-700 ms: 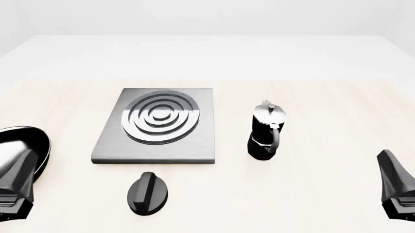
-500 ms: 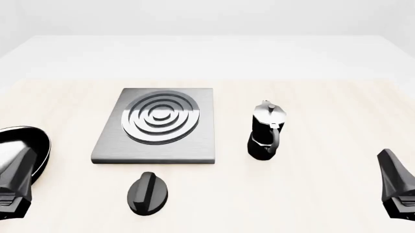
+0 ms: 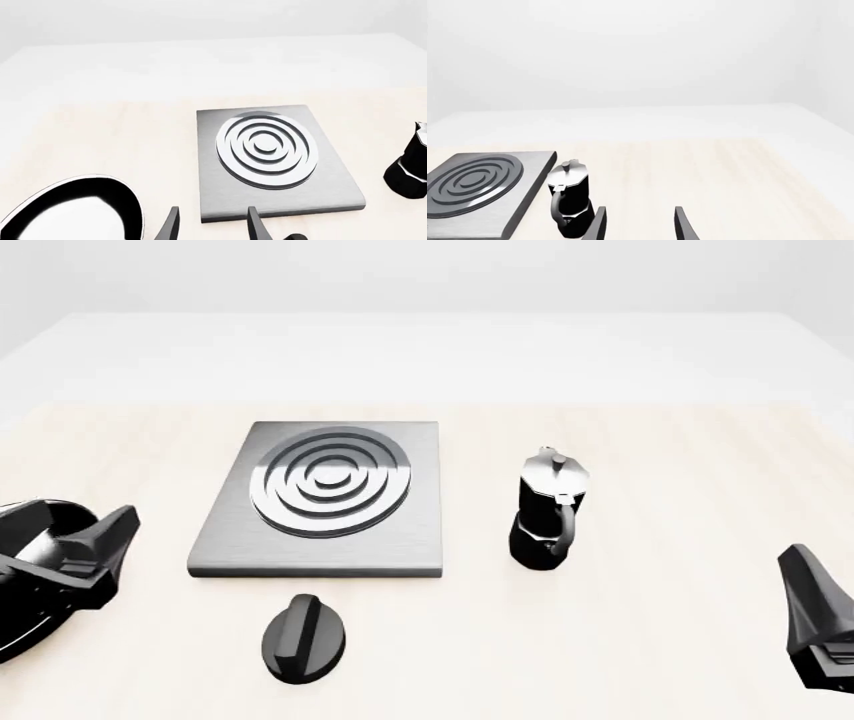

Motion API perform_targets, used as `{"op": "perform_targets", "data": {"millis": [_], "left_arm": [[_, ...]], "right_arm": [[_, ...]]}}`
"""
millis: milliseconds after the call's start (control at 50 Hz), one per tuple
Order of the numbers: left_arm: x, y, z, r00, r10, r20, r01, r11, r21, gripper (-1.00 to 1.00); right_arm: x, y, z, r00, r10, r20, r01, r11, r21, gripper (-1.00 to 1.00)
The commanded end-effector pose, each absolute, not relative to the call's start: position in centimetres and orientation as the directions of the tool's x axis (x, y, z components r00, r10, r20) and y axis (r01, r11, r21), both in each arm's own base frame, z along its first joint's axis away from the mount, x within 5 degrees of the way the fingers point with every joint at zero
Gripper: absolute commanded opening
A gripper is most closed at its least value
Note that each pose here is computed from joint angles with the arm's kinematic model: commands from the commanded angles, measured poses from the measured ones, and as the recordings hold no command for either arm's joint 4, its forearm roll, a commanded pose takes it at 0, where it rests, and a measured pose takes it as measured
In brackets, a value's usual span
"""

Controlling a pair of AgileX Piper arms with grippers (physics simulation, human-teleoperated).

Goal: Turn on the stove.

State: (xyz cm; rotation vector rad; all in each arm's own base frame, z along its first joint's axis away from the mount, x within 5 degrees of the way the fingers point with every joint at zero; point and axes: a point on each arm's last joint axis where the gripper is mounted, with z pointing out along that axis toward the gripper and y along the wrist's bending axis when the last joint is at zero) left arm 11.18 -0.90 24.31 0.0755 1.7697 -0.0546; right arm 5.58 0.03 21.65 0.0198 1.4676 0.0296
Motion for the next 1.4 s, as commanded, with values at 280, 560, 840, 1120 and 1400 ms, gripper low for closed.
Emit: {"op": "perform_targets", "data": {"millis": [280,560,840,1120,1400], "left_arm": [[16.4,-4.3,25.0,-0.339,0.121,-0.933,0.263,0.964,0.029,1.00],[18.0,-6.6,23.7,-0.441,0.118,-0.890,0.326,0.945,-0.037,1.00],[19.3,-8.4,20.9,-0.535,0.086,-0.840,0.330,0.937,-0.113,1.00],[19.3,-9.4,19.2,-0.576,0.107,-0.811,0.351,0.928,-0.127,1.00],[19.6,-10.3,16.9,-0.636,0.106,-0.764,0.345,0.925,-0.158,1.00]], "right_arm": [[5.6,0.2,21.6,0.095,0.049,-0.994,-0.031,0.998,0.046,1.00],[5.8,0.2,21.5,0.082,0.055,-0.995,-0.036,0.998,0.052,1.00],[6.0,0.3,21.4,0.072,0.067,-0.995,-0.046,0.997,0.064,1.00],[6.1,0.3,21.4,0.070,0.070,-0.995,-0.047,0.997,0.067,1.00],[5.9,0.2,21.4,0.077,0.073,-0.994,-0.039,0.997,0.070,1.00]]}}
